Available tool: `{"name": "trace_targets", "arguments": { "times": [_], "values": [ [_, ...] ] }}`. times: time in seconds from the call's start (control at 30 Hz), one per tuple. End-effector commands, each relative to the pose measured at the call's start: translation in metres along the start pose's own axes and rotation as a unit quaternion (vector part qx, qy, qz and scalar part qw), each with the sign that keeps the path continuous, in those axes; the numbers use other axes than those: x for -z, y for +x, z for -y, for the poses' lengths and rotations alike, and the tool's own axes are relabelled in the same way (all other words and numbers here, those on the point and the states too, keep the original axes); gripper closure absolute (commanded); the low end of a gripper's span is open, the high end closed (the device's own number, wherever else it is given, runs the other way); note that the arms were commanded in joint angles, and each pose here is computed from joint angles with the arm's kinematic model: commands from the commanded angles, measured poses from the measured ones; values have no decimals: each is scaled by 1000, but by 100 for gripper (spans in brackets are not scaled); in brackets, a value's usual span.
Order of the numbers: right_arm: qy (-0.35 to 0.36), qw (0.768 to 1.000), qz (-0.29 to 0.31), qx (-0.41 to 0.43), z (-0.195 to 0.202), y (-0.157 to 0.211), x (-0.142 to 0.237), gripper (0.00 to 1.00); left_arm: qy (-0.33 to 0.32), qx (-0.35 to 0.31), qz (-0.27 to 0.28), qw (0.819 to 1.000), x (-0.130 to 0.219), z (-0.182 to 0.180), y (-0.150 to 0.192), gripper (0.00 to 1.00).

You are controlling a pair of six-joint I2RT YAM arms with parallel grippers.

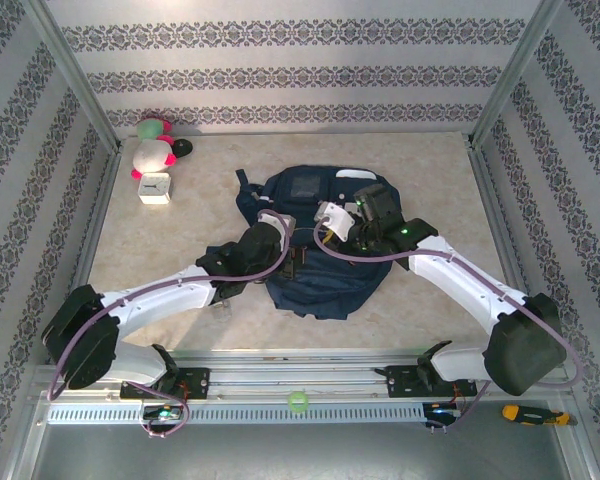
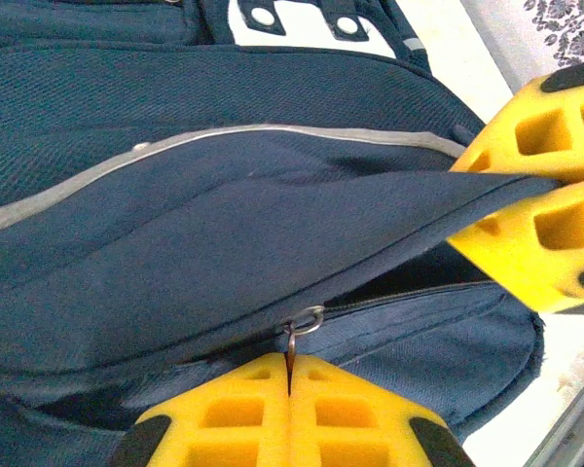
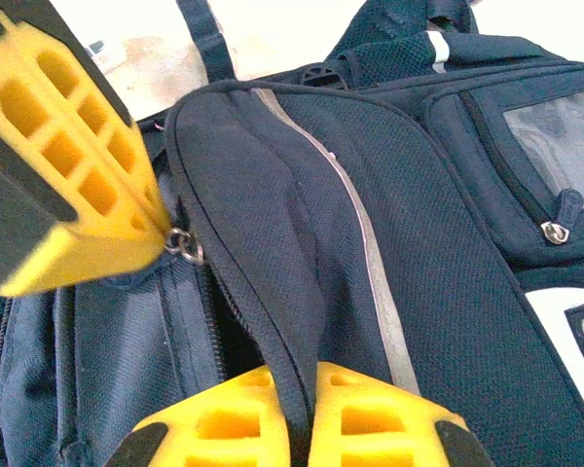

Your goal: Pack the student bag

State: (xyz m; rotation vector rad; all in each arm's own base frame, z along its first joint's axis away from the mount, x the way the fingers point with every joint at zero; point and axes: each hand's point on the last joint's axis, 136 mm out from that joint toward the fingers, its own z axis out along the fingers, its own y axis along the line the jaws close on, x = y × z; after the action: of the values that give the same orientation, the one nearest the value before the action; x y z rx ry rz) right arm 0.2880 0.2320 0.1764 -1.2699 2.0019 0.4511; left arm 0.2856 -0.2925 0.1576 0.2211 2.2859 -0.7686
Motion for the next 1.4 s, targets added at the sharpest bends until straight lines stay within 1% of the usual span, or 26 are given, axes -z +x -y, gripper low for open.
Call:
{"name": "trace_targets", "arguments": {
  "times": [0.0, 0.1, 0.33, 0.47, 0.63, 0.8, 0.87, 0.9, 0.93, 0.97, 1.0, 1.03, 1.13, 1.2, 1.27, 1.37],
  "values": [
    [12, 995, 94, 26, 6, -49, 38, 100, -73, -8, -12, 997, 5, -37, 13, 100],
    [3, 994, 104, 26, 6, -46, 46, 100, -84, -9, -12, 996, 8, -47, 12, 100],
    [-19, 992, 119, 33, -2, -42, 56, 100, -99, -15, 6, 995, 18, -65, -3, 100],
    [-27, 991, 128, 36, -5, -41, 61, 100, -113, -17, 12, 993, 16, -81, -10, 100],
    [-42, 987, 151, 35, -9, -44, 71, 100, -124, -20, 18, 992, 6, -99, -20, 100],
    [-63, 983, 171, 27, -9, -46, 75, 100, -119, -18, 28, 992, -9, -112, -35, 100],
    [-51, 984, 172, 5, -1, -48, 72, 100, -113, -11, 26, 993, -13, -112, -41, 100],
    [-42, 984, 172, -9, 5, -48, 70, 100, -115, -7, 22, 993, -13, -112, -41, 95],
    [-34, 984, 171, -26, 11, -48, 68, 100, -119, -1, 17, 993, -10, -112, -41, 84],
    [-28, 984, 170, -40, 16, -49, 65, 100, -126, 10, 13, 992, -7, -114, -39, 70],
    [-24, 984, 170, -50, 19, -49, 63, 100, -135, 25, 9, 991, -2, -116, -35, 60],
    [-17, 984, 168, -63, 24, -49, 60, 100, -150, 46, 4, 988, 6, -121, -31, 52],
    [-13, 982, 171, -79, 28, -52, 56, 100, -211, 126, -18, 969, 34, -139, -10, 43],
    [-14, 982, 173, -76, 25, -55, 53, 100, -247, 157, -29, 956, 53, -148, 0, 38],
    [-18, 982, 173, -74, 23, -57, 51, 100, -293, 191, -41, 936, 72, -162, 13, 30],
    [-22, 982, 175, -68, 18, -61, 51, 100, -333, 242, -65, 909, 90, -180, 35, 24]
  ]
}}
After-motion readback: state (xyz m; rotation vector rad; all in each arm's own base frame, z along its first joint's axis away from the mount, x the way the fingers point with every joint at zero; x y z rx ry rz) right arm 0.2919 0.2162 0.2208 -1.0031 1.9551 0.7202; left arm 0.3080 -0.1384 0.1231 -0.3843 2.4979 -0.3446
